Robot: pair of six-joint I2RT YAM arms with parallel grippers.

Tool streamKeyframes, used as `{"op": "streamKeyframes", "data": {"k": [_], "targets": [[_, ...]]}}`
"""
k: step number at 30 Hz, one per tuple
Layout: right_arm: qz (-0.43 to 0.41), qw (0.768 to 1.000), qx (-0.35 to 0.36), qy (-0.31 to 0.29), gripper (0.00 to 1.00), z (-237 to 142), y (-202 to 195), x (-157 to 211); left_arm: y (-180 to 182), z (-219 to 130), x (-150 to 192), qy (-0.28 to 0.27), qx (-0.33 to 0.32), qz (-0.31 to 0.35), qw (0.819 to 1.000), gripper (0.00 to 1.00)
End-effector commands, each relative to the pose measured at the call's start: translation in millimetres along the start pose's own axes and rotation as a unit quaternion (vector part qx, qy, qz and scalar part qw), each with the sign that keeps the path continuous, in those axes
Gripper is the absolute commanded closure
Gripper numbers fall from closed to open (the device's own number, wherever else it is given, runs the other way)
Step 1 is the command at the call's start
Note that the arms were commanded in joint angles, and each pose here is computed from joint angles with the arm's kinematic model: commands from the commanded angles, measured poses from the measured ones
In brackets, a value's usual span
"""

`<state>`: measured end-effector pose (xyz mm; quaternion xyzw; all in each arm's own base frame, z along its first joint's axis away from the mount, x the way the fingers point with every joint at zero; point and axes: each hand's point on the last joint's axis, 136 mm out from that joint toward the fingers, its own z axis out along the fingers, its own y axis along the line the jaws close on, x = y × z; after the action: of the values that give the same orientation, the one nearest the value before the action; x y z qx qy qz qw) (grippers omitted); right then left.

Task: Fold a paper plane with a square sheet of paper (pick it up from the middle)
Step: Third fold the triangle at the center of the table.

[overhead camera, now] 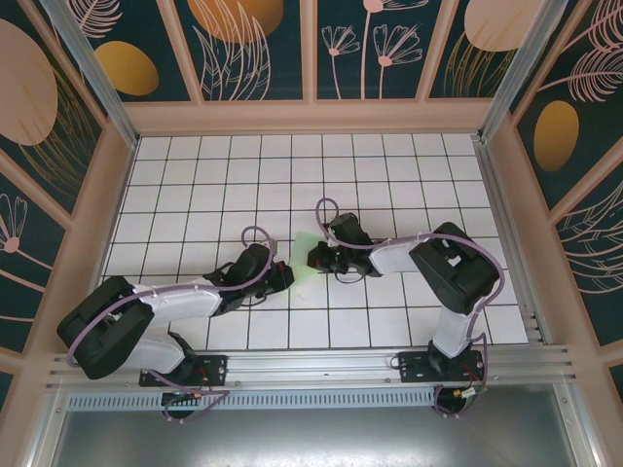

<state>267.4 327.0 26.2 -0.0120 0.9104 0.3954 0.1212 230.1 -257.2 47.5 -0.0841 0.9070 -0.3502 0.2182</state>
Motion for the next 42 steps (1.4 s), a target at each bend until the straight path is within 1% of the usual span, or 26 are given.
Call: {"op": "streamKeyframes", "data": {"k": [1, 6, 11, 17, 22, 25, 31, 35, 38, 42], "targets": [[-0.011, 1.0, -0.026, -0.015, 1.0, -15, 18, -1, -20, 0, -6, -0.015, 0.047, -0.054, 0.997, 1.0], [-0.017, 0.999, -0.049, -0.006, 1.0, -19, 25, 9, -5, 6, 4, -0.002, 0.031, -0.08, 0.996, 1.0], [-0.015, 0.998, -0.061, 0.011, 1.0, -13, 31, 20, -5, 14, 9, 0.003, 0.029, -0.089, 0.996, 1.0], [-0.013, 0.998, -0.063, 0.024, 1.0, -3, 28, 25, 11, 22, 13, 0.002, -0.006, -0.102, 0.995, 1.0], [-0.015, 0.998, -0.058, 0.037, 1.0, 4, 21, 30, 21, 23, 16, 0.003, -0.024, -0.106, 0.994, 1.0], [-0.013, 0.998, -0.052, 0.043, 1.0, 8, 15, 33, 15, 22, 16, 0.009, -0.015, -0.106, 0.994, 1.0], [-0.002, 0.998, -0.021, 0.051, 1.0, 14, -5, 40, 7, 14, 8, -0.007, -0.006, -0.107, 0.994, 1.0], [0.004, 0.998, -0.011, 0.056, 1.0, 16, -13, 44, 2, 17, 6, -0.006, -0.004, -0.103, 0.995, 1.0], [0.007, 0.998, -0.006, 0.057, 1.0, 16, -17, 46, 13, 21, 9, -0.002, -0.026, -0.107, 0.994, 1.0], [0.011, 0.998, 0.0, 0.058, 1.0, 15, -22, 47, 30, 20, 12, -0.011, -0.053, -0.117, 0.992, 1.0]]}}
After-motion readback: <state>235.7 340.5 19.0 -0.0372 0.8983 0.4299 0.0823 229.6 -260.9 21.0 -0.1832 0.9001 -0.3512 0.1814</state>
